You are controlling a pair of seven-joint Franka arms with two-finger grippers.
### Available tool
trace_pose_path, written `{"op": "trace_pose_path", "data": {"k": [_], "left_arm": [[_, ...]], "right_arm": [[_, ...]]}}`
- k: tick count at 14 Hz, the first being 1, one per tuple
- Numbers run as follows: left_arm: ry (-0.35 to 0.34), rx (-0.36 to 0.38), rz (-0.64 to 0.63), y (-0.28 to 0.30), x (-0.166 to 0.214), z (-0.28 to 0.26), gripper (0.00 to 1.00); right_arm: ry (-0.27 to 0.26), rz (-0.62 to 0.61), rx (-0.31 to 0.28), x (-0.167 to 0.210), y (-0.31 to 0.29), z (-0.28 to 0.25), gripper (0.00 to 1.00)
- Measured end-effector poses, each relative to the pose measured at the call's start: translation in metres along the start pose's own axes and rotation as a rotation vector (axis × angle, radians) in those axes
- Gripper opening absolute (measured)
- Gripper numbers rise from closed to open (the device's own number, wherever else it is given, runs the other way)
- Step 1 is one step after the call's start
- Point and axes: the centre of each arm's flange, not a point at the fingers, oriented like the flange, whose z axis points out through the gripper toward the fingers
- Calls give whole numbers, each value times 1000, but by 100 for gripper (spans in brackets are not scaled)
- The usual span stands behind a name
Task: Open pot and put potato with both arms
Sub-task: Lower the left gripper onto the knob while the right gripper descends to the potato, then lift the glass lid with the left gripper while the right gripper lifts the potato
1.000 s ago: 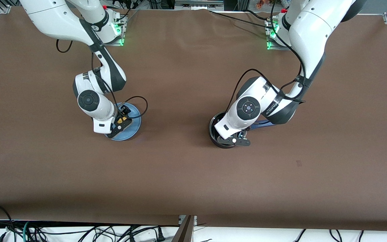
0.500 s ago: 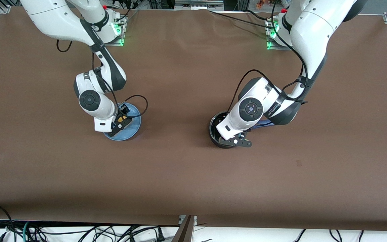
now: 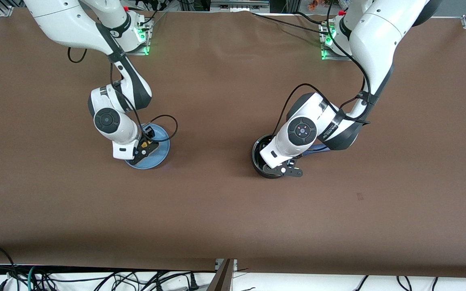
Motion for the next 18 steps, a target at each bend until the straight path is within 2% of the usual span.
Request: {"op": "trace_pose_path", "data": {"k": [2, 4, 7, 12, 15, 18], "left_arm": [[-2, 0, 4, 3, -1, 0, 59], [-13, 6, 5, 3, -2, 2, 44], [-15, 7, 4, 3, -3, 2, 44], [-34, 30, -3, -3, -5, -13, 44], [-25, 42, -34, -22, -7, -59, 44], [-1, 53, -27, -70, -8, -117, 44]], "right_arm": [[32, 17, -14, 8, 4, -16, 61], [57, 17, -24, 16, 3, -34, 61], [75, 52, 4, 32, -5, -67, 61], [137, 186, 62, 67, -41, -122, 61], [160, 244, 85, 78, -62, -135, 61], [192, 363, 159, 92, -89, -155, 61]]}}
